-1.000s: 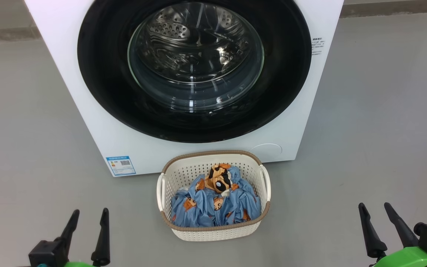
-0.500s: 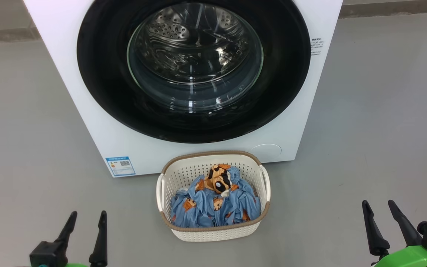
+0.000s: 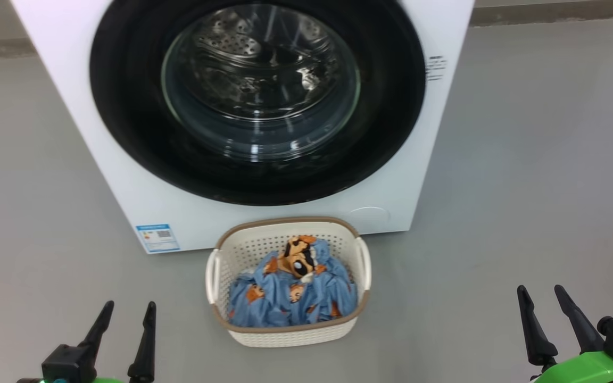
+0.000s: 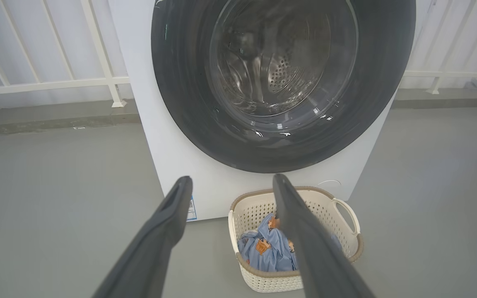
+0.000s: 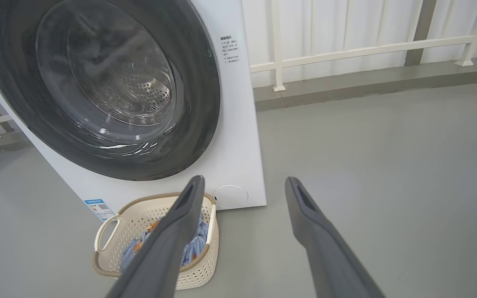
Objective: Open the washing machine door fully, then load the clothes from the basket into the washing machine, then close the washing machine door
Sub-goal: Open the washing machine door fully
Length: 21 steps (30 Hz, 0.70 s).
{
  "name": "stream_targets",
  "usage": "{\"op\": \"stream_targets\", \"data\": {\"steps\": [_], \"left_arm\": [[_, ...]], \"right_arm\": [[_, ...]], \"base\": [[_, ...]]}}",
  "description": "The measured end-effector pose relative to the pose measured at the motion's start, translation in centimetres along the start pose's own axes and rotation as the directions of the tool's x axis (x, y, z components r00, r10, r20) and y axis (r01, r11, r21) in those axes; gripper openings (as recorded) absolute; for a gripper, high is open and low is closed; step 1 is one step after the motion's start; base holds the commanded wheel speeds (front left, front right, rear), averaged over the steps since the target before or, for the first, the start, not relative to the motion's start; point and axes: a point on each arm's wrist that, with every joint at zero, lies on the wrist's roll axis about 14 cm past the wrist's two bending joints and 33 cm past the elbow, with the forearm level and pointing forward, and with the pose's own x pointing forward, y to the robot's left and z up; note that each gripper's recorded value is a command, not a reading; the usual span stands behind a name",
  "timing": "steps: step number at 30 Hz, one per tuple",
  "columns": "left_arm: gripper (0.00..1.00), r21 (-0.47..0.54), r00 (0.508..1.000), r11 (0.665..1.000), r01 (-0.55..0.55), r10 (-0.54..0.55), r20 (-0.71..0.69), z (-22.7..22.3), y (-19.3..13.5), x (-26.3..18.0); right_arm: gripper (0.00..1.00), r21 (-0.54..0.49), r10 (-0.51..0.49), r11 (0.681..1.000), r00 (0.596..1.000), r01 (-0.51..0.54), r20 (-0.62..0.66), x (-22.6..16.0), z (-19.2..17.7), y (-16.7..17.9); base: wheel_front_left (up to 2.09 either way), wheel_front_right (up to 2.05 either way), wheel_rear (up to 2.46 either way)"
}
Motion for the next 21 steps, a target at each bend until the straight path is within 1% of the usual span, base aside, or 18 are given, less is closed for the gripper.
{"op": "stream_targets", "data": {"steps": [16, 18, 21], "left_arm": [[1.0, -0.004, 1.0, 1.0, 0.019, -0.019, -0.006, -0.2, -0.67, 0.13], [1.0, -0.035, 1.0, 0.999, 0.013, -0.013, 0.004, 0.02, -0.7, 0.18], [1.0, -0.031, 1.0, 0.999, 0.022, -0.021, 0.011, 0.2, -0.91, 0.23]], "right_arm": [[1.0, 0.005, -0.005, 1.0, 1.0, 0.005, -0.002, -0.07, -0.14, -0.05], [1.0, 0.005, -0.006, 1.0, 1.0, 0.006, -0.003, -0.08, -0.15, -0.08], [1.0, 0.005, -0.008, 1.0, 1.0, 0.008, -0.004, -0.1, -0.19, -0.14]], "base": [[1.23, 1.23, -2.46], [1.07, 1.07, -2.14], [0.87, 0.87, -1.74]]}}
